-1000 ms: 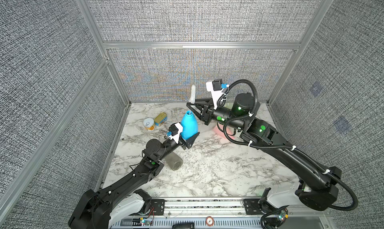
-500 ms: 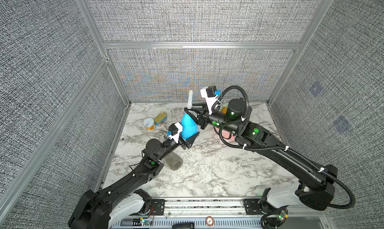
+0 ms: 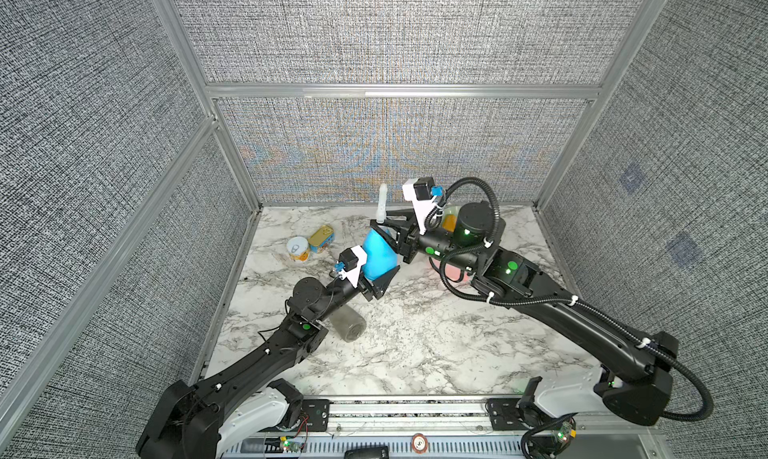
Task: Attach spray nozzles to spray bottles
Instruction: Insert the spray nozzle into the spray bottle.
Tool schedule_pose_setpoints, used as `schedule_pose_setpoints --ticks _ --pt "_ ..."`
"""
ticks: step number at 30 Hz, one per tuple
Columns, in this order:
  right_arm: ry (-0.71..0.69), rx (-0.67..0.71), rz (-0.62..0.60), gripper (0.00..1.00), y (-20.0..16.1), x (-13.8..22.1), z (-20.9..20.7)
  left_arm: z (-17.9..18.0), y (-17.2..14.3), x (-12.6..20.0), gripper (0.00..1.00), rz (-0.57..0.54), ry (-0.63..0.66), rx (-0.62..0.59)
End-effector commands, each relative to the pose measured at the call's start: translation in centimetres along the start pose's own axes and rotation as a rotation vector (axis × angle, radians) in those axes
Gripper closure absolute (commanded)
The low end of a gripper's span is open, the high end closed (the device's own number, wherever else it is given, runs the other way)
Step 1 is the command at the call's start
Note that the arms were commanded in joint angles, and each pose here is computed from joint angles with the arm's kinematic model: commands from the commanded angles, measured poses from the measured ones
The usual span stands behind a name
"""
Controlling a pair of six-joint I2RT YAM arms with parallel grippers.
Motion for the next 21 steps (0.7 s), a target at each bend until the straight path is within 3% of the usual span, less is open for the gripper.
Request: schedule_pose_setpoints --ticks 1,14,21 --pt "0.026 -0.010 0.032 0.69 -1.0 0.1 0.3 0.1 1.6 0.1 0.23 -0.078 0.012 -0.001" --pt "-0.168 0.116 0.201 0.69 -4.8 -1.2 -0.6 0.2 1.8 0.0 0.24 -0.073 0.029 0.001" --pt "-0.287 0.059 0.242 0.69 -6.4 -1.7 -0.9 0.6 1.8 0.1 0.25 -0.088 0.066 0.006"
Point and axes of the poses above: each gripper's point midway between its finger pads, its own x axis back along the fingers, its own z axis along the line the jaws close on, y = z × x, the point moved 7 cm from there along x, back along the fingers, and after that the axes turned 6 degrees about x, right-handed, at the moved point
